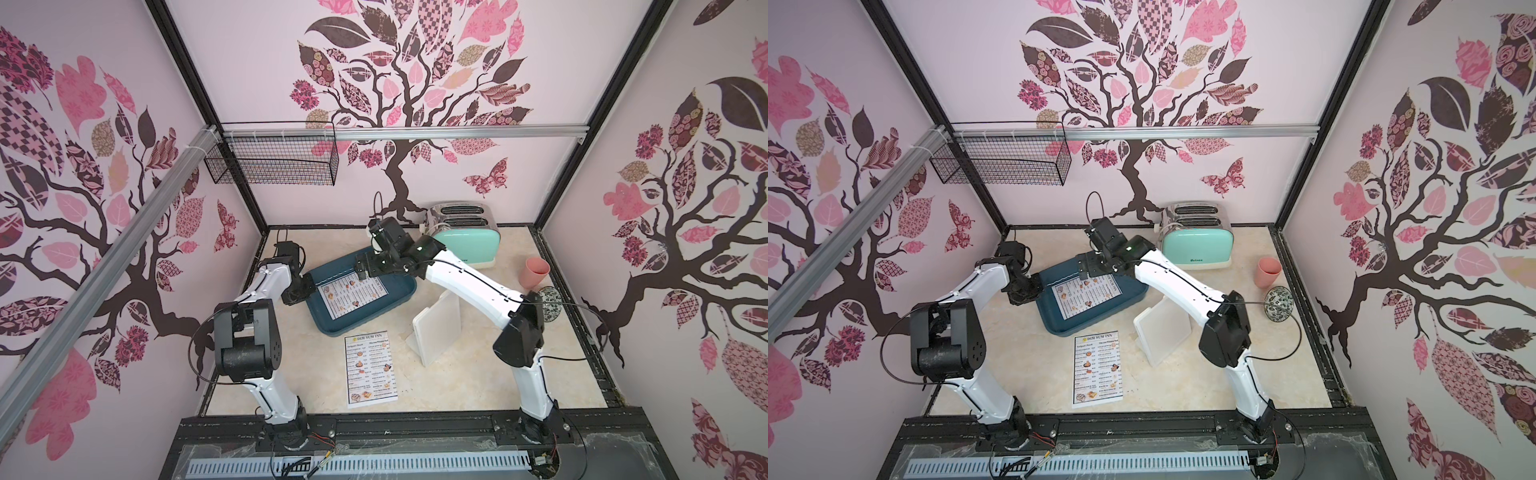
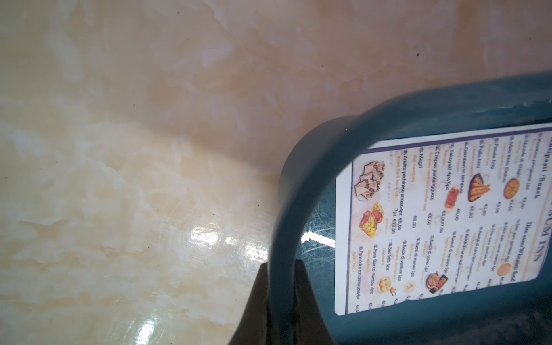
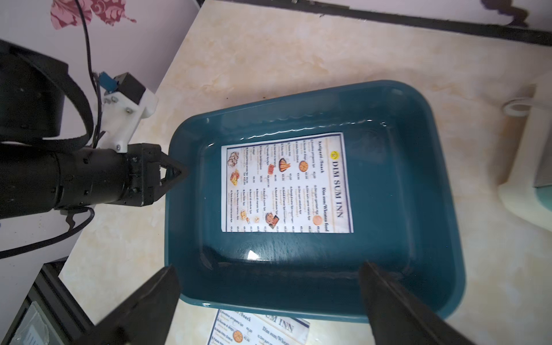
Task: Replace the menus in the menu holders
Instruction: Move the storage box to the center of the board.
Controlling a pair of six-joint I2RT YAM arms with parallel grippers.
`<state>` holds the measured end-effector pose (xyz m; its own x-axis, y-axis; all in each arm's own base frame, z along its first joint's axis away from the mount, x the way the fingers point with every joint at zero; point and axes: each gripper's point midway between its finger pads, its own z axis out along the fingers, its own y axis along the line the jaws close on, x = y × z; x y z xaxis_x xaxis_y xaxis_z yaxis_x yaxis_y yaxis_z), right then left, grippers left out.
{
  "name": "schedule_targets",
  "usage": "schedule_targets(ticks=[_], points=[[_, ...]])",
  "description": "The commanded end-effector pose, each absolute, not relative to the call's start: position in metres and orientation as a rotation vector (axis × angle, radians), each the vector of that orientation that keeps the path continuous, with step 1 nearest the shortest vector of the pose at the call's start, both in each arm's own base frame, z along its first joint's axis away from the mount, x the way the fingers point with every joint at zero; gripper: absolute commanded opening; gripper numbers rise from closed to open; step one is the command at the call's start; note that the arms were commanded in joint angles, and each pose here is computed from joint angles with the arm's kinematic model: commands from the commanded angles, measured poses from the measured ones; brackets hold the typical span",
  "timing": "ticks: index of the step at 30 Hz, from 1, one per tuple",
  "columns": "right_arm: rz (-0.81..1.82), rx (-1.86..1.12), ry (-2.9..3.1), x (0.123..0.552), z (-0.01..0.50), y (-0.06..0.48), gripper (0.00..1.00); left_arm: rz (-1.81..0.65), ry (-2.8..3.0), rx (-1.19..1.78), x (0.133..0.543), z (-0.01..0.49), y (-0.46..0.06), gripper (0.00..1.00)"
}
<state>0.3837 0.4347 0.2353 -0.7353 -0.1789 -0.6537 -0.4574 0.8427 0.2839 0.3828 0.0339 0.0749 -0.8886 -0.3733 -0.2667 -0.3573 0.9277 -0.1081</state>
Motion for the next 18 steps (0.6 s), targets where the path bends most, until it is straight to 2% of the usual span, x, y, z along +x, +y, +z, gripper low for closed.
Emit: schedule_targets(ticks=[1, 5, 13, 15, 18], points=[[0.492, -0.418, 2.444, 0.382, 0.216, 0.442, 1.0, -0.002, 2.839, -0.469, 0.378, 0.073, 0.05, 0.0], [0.417, -0.393, 2.441, 0.393, 0.196, 0.451, 0.99, -0.011, 2.84, -0.474, 0.375, 0.072, 0.053, 0.0], [0.201, -0.383, 2.389, 0.416, 0.174, 0.439, 0.86, -0.145, 2.779, -0.497, 0.383, 0.087, 0.04, 0.24], [0.155, -0.407, 2.387, 0.417, 0.17, 0.434, 0.82, -0.155, 2.785, -0.497, 0.38, 0.085, 0.038, 0.24], [0.128, -0.426, 2.394, 0.417, 0.171, 0.428, 0.8, -0.172, 2.802, -0.497, 0.377, 0.077, 0.036, 0.17]])
